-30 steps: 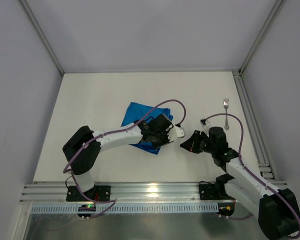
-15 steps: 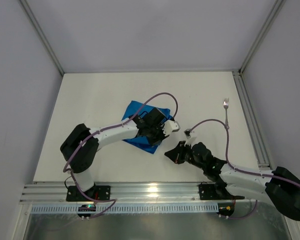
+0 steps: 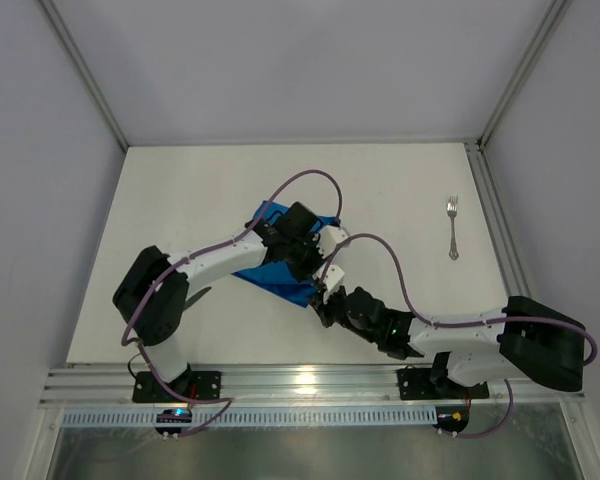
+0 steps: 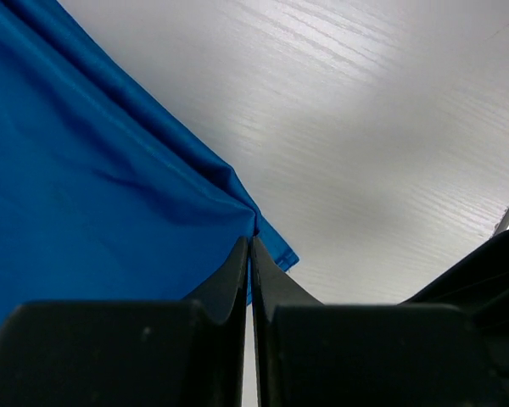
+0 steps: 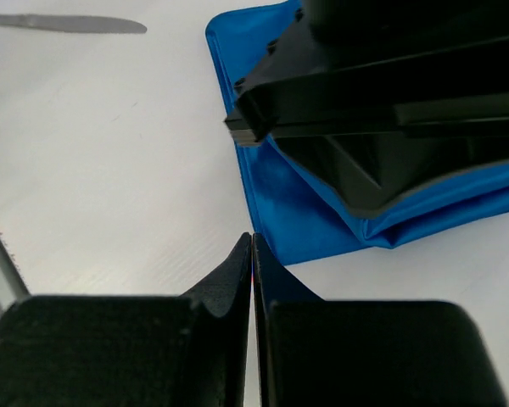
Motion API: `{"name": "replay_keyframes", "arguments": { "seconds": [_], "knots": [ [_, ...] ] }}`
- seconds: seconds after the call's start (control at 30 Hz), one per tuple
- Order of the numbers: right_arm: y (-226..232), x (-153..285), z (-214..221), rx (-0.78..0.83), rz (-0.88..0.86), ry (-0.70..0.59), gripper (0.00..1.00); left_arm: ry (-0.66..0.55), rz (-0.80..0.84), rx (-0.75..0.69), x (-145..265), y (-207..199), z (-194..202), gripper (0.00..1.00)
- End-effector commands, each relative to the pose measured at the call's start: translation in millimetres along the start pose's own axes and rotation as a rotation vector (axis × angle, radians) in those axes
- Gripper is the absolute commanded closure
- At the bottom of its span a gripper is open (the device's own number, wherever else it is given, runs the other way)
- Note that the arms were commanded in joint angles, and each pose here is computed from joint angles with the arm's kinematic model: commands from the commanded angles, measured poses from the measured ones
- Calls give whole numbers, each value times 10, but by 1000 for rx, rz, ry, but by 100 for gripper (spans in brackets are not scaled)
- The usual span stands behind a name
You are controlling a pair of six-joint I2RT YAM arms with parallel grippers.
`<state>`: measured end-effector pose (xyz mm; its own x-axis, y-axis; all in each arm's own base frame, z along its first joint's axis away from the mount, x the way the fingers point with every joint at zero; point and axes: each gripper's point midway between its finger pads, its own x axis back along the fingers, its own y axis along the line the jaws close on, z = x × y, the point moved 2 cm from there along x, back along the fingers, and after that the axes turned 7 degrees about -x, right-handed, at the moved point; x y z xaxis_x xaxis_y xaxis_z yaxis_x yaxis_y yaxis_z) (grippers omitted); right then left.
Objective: Fold the napkin into a case and place the utensils inside
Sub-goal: Smooth out the lower triangle-folded napkin at the center of the board.
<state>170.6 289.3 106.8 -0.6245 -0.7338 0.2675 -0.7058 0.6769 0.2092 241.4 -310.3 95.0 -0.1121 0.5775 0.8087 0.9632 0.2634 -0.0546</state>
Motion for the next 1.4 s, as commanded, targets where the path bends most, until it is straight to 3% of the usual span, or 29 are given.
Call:
{"name": "replay_keyframes", "arguments": {
  "seconds": [0.0, 0.2, 0.63, 0.97, 1.37],
  "knots": [
    [-38, -120, -76, 208, 40, -2, 96, -89, 2, -1, 185, 39, -268, 100],
    [72, -428, 25, 357, 80, 74, 96, -83, 28, 6, 184, 20, -239, 100],
    [-207, -554, 524, 519, 218, 318, 96, -60, 53, 5, 154, -24, -142, 100],
    [-313, -409, 830, 491, 247, 417, 96, -37, 94, 32, 220, -44, -29, 100],
    [-325, -423, 804, 472, 279, 415, 96, 16, 158, 86, 182, -221, 243, 100]
  ]
}}
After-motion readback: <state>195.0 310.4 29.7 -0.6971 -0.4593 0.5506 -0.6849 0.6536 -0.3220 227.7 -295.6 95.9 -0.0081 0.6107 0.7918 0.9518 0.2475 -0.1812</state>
